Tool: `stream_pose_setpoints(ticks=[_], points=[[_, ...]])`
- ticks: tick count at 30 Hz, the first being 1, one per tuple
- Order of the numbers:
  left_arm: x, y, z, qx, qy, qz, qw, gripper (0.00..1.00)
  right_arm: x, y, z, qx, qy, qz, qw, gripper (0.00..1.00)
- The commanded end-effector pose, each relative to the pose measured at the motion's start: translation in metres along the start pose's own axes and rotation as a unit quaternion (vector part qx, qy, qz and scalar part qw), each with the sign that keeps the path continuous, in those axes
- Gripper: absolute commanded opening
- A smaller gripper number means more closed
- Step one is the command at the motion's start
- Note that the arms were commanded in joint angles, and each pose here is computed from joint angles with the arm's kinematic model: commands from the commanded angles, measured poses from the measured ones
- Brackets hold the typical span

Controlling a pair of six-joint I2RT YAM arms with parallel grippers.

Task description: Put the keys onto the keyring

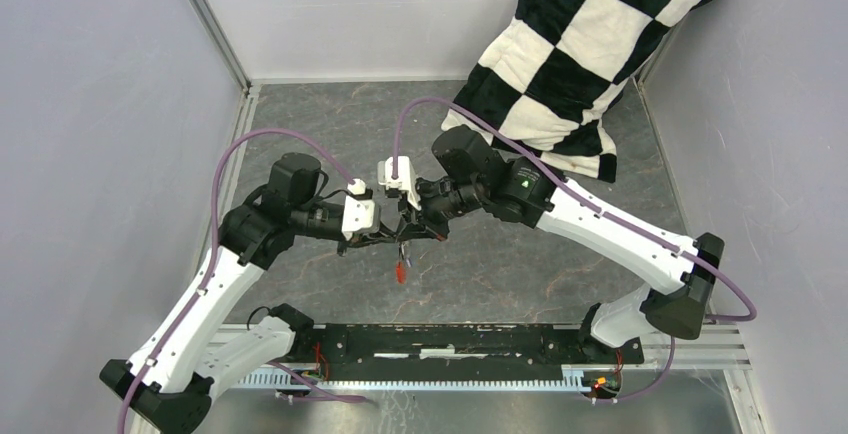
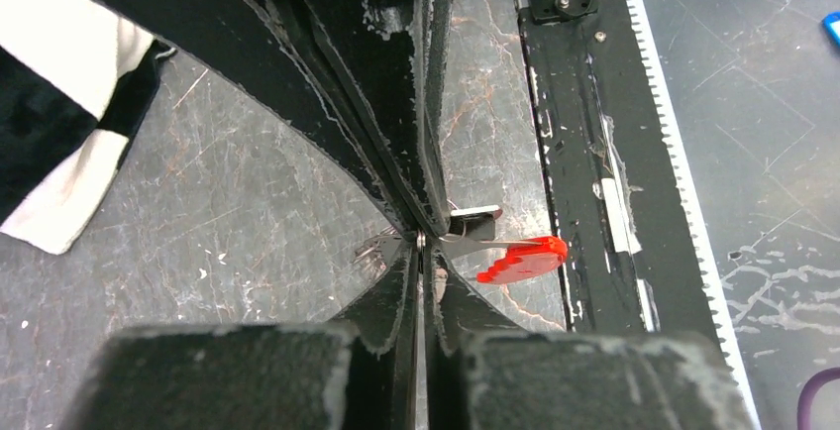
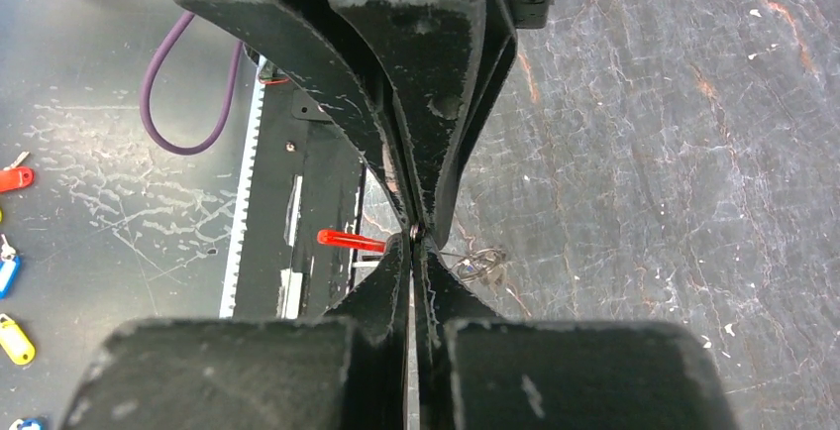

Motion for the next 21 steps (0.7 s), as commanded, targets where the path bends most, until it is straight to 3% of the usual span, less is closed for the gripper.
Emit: stream_pose_setpoints(ticks=[1, 4, 7, 12, 16, 21], points=[[0.006, 0.013, 0.0, -0.047, -0.004, -0.004, 0.999, 0.02, 0.006, 0.021, -0.001, 0.023, -0.007, -0.018, 1.0, 0.01], [0.006, 0.013, 0.0, -0.051, -0.003, -0.003, 0.999, 0.02, 0.006, 0.025, -0.003, 0.022, -0.014, -0.022, 0.999, 0.06], [0.005, 0.014, 0.004, -0.03, 0.009, -0.006, 0.999, 0.02, 0.017, 0.037, -0.01, 0.02, -0.047, -0.044, 0.998, 0.3], [0.005, 0.027, 0.014, 0.012, 0.06, -0.054, 0.997, 0.02, 0.054, 0.052, -0.023, -0.003, -0.12, -0.126, 0.985, 0.59], [0.014, 0.057, 0.023, -0.005, 0.115, -0.132, 0.985, 0.02, 0.076, 0.048, -0.02, -0.04, -0.145, -0.188, 0.971, 0.62], [0.02, 0.074, 0.024, -0.022, 0.124, -0.161, 0.979, 0.02, 0.073, 0.05, -0.001, -0.075, -0.097, -0.253, 0.96, 0.61]])
Point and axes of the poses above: each gripper's point midway between its finger pads, its own x axis back along the fingers, its own z axis along the line the jaws close on, y = z × x, the point moved 1 cm from there along x, back along the fingers, and after that the axes turned 3 degrees about x, right-handed, at the moved point
